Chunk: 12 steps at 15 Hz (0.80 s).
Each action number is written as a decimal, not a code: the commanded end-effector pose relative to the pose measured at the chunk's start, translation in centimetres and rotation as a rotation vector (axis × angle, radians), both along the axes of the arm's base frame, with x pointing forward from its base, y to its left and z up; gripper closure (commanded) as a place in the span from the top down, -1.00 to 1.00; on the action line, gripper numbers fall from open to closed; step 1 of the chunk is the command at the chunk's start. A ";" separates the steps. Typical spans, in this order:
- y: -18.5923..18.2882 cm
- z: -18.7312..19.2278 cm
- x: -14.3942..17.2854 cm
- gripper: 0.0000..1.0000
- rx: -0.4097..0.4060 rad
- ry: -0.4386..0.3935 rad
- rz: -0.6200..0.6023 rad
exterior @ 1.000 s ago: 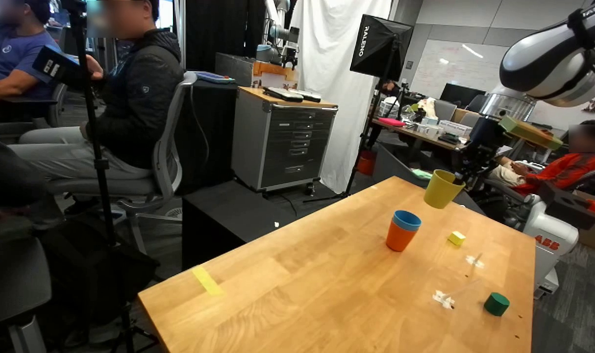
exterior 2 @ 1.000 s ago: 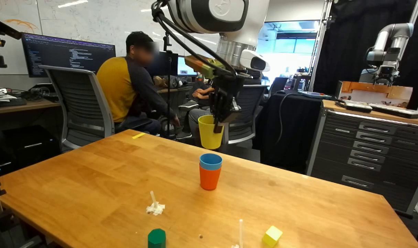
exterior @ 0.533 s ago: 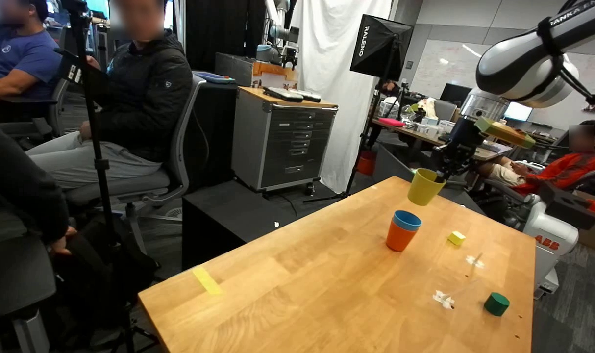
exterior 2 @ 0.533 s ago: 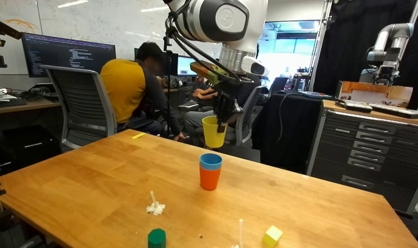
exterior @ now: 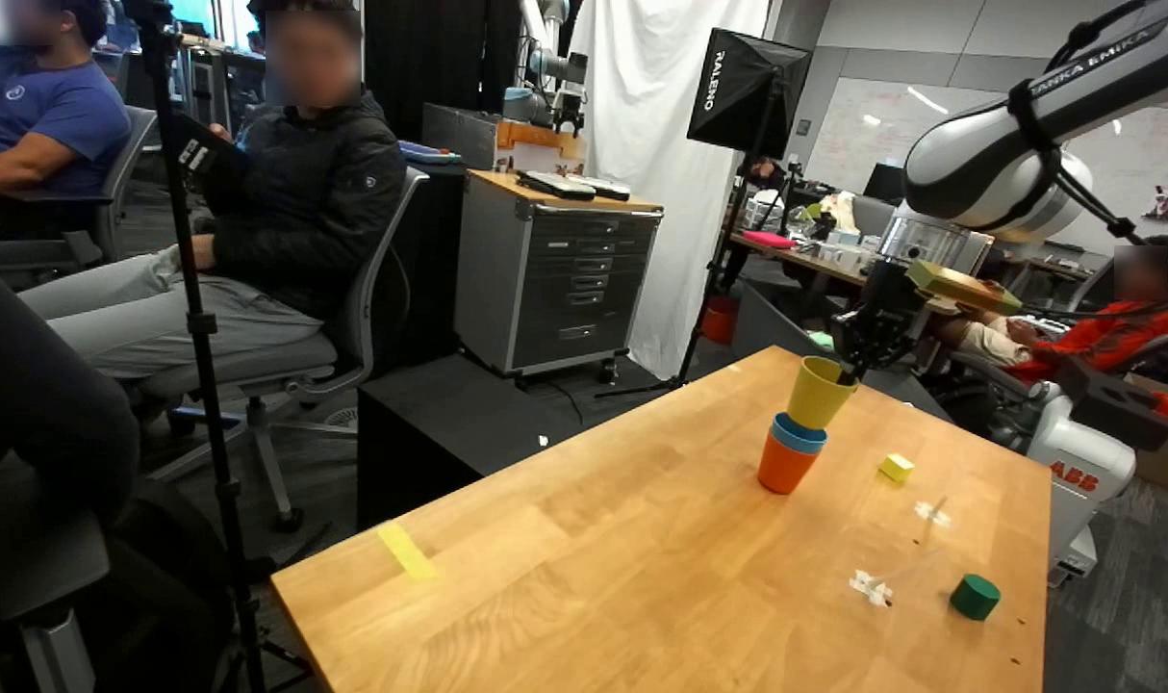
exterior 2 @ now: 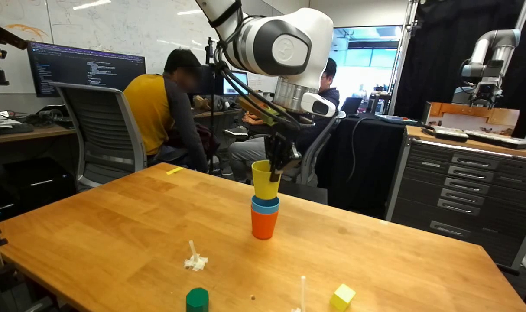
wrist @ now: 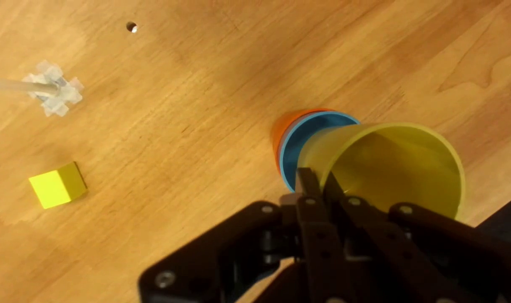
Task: Stack the cups into the orange cup
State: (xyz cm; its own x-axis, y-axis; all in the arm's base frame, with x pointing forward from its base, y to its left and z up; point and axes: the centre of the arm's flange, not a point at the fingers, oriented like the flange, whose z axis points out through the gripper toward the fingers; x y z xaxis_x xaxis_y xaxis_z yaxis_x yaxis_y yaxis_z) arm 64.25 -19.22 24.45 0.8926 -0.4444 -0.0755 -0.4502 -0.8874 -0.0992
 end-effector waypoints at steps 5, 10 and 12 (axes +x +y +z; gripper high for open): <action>-0.9 -3.4 1.6 -0.97 0.007 0.050 0.001; -1.3 -5.6 1.8 -0.90 0.003 0.077 -0.003; -1.3 -6.1 1.9 -0.69 0.002 0.084 -0.004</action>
State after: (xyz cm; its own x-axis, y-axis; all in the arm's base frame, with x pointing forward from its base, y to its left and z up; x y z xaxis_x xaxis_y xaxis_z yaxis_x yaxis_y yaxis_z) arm 64.74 -19.97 18.43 0.8845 -0.4466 -0.1350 -0.4585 -0.8855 -0.0748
